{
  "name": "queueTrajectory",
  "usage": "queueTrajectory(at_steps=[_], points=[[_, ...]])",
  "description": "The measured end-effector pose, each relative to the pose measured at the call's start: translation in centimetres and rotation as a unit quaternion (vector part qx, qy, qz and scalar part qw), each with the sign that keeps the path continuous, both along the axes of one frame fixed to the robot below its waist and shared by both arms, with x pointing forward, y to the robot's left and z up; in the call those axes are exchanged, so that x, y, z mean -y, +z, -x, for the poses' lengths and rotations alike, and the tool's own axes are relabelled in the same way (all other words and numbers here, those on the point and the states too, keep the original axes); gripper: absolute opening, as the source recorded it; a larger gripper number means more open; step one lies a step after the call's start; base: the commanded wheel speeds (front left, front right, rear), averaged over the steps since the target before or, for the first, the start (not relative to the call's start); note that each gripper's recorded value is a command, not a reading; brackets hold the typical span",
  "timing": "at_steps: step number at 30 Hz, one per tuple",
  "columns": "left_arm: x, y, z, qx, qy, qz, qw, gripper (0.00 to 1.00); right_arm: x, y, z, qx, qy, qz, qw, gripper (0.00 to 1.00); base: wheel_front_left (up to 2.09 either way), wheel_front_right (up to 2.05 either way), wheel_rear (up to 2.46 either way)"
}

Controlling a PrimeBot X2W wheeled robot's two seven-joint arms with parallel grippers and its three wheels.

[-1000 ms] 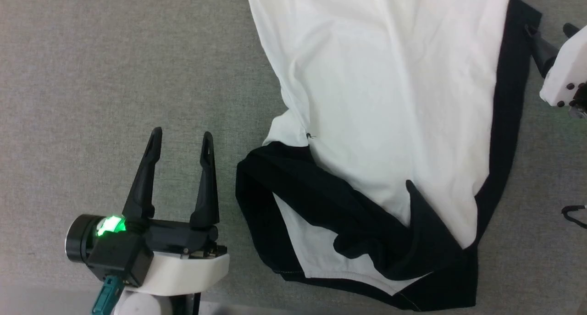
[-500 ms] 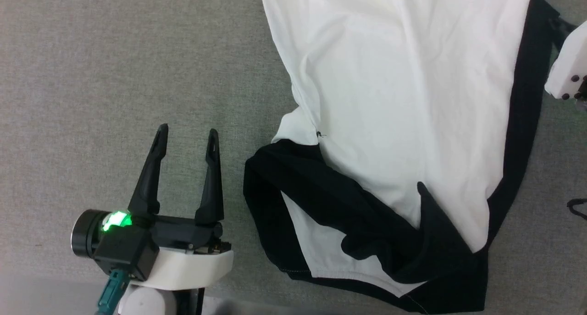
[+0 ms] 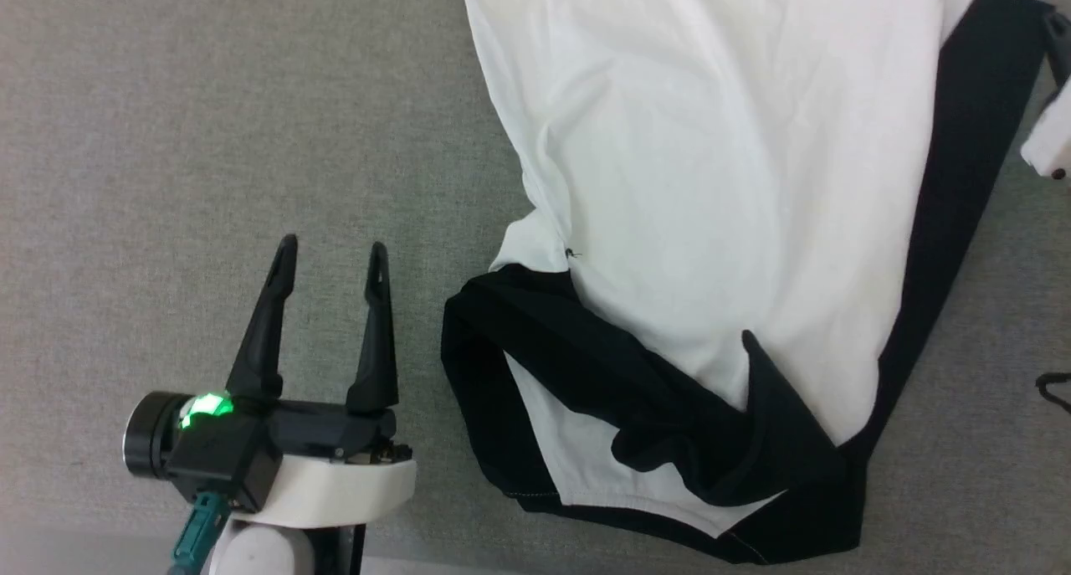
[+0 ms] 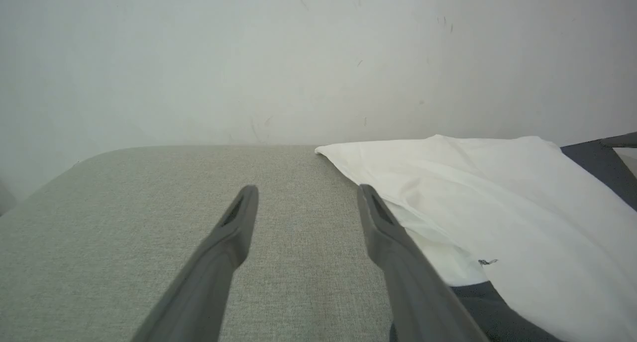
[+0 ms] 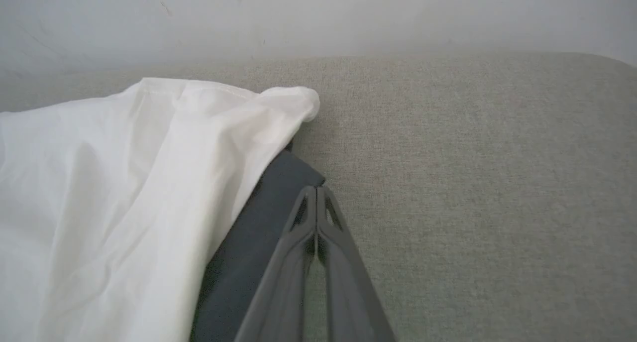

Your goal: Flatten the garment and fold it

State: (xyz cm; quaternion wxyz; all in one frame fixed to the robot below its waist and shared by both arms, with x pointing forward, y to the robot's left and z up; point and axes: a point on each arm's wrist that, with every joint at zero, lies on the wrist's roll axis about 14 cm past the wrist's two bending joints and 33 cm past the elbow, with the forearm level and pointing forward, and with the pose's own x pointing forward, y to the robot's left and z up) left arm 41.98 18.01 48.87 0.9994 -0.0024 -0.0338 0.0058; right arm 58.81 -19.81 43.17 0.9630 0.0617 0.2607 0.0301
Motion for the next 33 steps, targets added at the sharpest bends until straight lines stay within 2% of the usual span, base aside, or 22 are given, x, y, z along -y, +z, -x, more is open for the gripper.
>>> queueTrajectory(at_steps=[8,14,20,27,33], points=[[-0.4,1.6,2.1,0.013,0.007,0.001,1.000,1.00,2.5,3.7,3.3,0.040,-0.032,-0.011,0.999,0.00,0.00,0.00,0.00],[-0.3,3.2,3.6,0.031,0.007,0.003,0.999,1.00,4.4,8.0,5.9,0.091,-0.058,-0.019,0.994,0.00,0.00,0.00,0.00],[-0.4,4.3,5.5,0.044,0.009,0.006,0.999,1.00,4.1,12.2,8.7,0.145,-0.059,-0.026,0.987,0.00,0.00,0.00,0.00],[-0.4,5.3,7.9,0.057,0.010,0.011,0.998,1.00,-0.6,15.2,12.0,0.172,0.013,-0.036,0.984,0.00,0.00,0.00,0.00],[-0.3,6.4,9.1,0.074,0.009,0.012,0.997,1.00,-6.9,14.5,15.2,0.149,0.109,-0.053,0.981,0.00,0.00,0.00,0.00]])
